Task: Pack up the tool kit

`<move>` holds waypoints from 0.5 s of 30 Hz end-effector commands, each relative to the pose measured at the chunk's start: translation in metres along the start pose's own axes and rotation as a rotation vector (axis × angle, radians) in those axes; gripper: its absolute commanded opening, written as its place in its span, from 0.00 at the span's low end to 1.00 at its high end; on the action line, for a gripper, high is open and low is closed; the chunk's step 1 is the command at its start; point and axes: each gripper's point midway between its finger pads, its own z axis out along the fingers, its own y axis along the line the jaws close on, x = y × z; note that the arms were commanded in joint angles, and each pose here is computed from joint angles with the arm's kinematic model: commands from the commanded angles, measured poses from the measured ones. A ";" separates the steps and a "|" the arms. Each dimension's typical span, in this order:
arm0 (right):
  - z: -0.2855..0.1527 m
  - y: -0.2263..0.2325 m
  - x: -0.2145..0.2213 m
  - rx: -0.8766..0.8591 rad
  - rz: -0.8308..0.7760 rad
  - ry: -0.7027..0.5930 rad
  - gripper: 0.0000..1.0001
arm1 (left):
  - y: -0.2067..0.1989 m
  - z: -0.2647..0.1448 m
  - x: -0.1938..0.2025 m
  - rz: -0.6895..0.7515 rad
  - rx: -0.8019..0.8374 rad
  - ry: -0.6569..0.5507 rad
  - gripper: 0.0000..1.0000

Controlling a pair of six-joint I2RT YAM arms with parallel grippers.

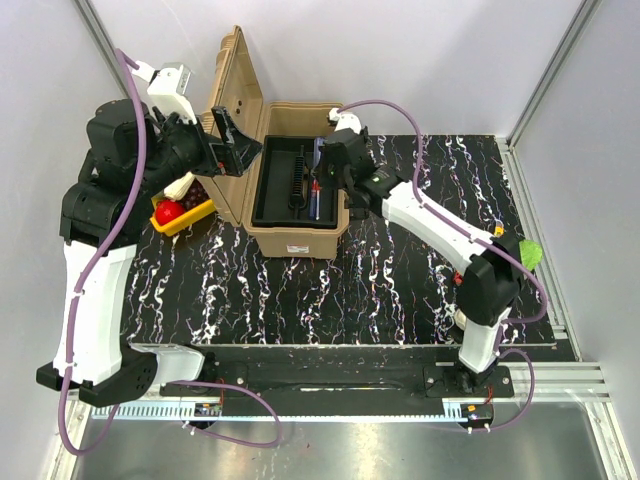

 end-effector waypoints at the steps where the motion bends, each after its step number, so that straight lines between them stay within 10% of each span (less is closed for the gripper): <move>1: 0.006 -0.014 -0.023 0.126 -0.023 -0.083 0.00 | -0.009 -0.009 -0.021 0.026 0.027 -0.083 0.99; 15: 0.053 -0.034 0.022 0.229 -0.085 0.014 0.05 | -0.005 -0.006 -0.017 0.029 0.012 -0.068 0.99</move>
